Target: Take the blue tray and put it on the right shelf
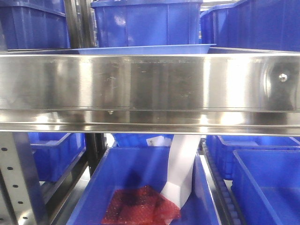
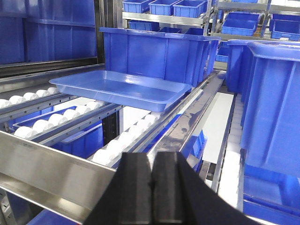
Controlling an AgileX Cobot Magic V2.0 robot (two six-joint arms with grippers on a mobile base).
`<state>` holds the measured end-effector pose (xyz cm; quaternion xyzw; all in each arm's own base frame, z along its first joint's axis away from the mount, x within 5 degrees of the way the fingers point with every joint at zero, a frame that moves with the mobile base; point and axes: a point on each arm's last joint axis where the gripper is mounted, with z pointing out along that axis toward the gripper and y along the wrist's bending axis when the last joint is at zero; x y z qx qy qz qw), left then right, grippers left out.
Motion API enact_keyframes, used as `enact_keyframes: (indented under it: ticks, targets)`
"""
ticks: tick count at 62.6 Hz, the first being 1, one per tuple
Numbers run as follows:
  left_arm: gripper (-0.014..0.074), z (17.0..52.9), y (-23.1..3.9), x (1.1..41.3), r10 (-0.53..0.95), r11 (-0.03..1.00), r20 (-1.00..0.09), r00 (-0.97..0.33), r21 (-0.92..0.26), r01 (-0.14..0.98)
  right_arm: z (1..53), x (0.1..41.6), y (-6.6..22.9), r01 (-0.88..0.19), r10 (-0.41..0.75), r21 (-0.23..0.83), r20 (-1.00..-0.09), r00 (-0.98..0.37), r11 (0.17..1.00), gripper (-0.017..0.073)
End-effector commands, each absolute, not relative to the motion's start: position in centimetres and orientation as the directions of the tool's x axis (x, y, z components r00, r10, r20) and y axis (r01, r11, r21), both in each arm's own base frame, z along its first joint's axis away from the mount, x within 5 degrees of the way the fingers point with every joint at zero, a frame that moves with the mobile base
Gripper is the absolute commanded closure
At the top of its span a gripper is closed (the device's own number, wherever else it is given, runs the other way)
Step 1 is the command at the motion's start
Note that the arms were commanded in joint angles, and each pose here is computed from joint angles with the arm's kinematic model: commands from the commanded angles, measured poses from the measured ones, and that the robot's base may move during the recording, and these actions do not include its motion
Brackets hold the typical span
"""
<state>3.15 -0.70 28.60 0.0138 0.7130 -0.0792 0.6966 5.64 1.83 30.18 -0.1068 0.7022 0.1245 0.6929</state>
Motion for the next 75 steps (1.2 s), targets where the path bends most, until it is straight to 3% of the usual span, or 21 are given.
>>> enact_keyframes:
  ticks: [1,17,20,75]
  targets:
    - [0.0642,27.7,-0.5,3.4,-0.103,0.99,-0.993,0.063,-0.097,0.103,31.9,5.5,1.8,-0.33,0.034,0.0,-0.995,0.098,0.944,0.0509]
    - [0.0642,19.8,-0.2,5.7,-0.11,0.993,-0.988,0.105,-0.105,0.055,31.9,5.5,1.8,-0.33,0.034,0.0,-0.995,0.099,0.944,0.0509]
    - [0.0643,19.7,-0.3,5.7,-0.108,0.993,-0.993,0.052,-0.105,0.058,31.9,5.5,1.8,-0.33,0.034,0.0,-0.995,0.099,0.944,0.0509]
    - [0.0642,19.8,-0.3,5.7,-0.108,0.993,-0.992,0.059,-0.105,0.058,31.9,5.5,1.7,-0.306,0.026,-0.011,-0.993,0.117,0.952,0.0509]
